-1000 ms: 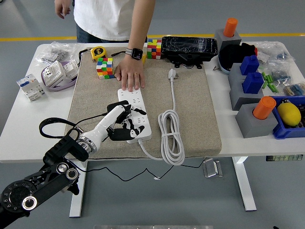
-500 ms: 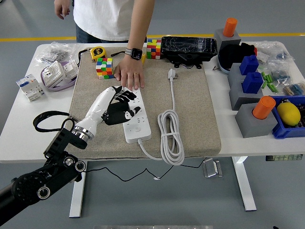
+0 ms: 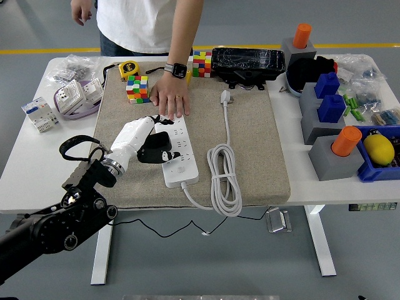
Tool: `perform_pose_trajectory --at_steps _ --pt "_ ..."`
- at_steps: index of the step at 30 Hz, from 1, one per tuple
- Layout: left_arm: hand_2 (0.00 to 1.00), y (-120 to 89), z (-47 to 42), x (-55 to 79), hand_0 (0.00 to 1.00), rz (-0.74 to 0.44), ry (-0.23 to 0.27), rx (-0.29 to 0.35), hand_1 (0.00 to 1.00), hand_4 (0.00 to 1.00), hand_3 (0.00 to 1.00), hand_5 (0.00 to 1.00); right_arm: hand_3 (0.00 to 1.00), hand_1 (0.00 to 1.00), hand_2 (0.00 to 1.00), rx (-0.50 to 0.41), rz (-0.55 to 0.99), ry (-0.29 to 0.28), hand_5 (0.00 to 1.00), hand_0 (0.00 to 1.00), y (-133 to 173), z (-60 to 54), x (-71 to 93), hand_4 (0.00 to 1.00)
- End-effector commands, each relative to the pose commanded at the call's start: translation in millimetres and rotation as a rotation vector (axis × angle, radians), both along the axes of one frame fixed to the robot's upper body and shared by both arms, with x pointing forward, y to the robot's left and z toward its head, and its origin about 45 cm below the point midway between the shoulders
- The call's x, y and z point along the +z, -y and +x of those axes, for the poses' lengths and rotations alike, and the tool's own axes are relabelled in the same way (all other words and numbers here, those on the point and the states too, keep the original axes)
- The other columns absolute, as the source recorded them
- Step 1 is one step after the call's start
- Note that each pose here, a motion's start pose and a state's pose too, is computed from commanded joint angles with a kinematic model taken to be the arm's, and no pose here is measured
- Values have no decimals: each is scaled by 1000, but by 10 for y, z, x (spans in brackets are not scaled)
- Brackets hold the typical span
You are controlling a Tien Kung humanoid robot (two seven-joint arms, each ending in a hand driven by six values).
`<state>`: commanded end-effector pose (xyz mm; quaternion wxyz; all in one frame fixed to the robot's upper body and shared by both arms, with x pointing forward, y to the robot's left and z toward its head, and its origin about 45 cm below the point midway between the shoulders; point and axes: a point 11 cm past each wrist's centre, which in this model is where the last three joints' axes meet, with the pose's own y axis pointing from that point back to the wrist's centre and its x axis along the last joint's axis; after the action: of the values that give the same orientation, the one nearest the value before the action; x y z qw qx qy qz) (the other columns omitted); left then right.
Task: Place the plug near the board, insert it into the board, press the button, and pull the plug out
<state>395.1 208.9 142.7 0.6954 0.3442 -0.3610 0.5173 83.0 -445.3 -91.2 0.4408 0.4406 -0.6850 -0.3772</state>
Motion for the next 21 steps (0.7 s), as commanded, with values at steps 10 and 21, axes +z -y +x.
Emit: perform_pose_trajectory --at_steps 10,21 --pt "573 -189 51 -72 533 27 -21 75 580 761 558 174 553 640 639 6 3 8 488 607 -13 30 6 953" --pt "417 -186 47 -117 316 28 -68 78 406 708 512 162 553 640 639 8 4 11 488 606 -18 43 9 953"
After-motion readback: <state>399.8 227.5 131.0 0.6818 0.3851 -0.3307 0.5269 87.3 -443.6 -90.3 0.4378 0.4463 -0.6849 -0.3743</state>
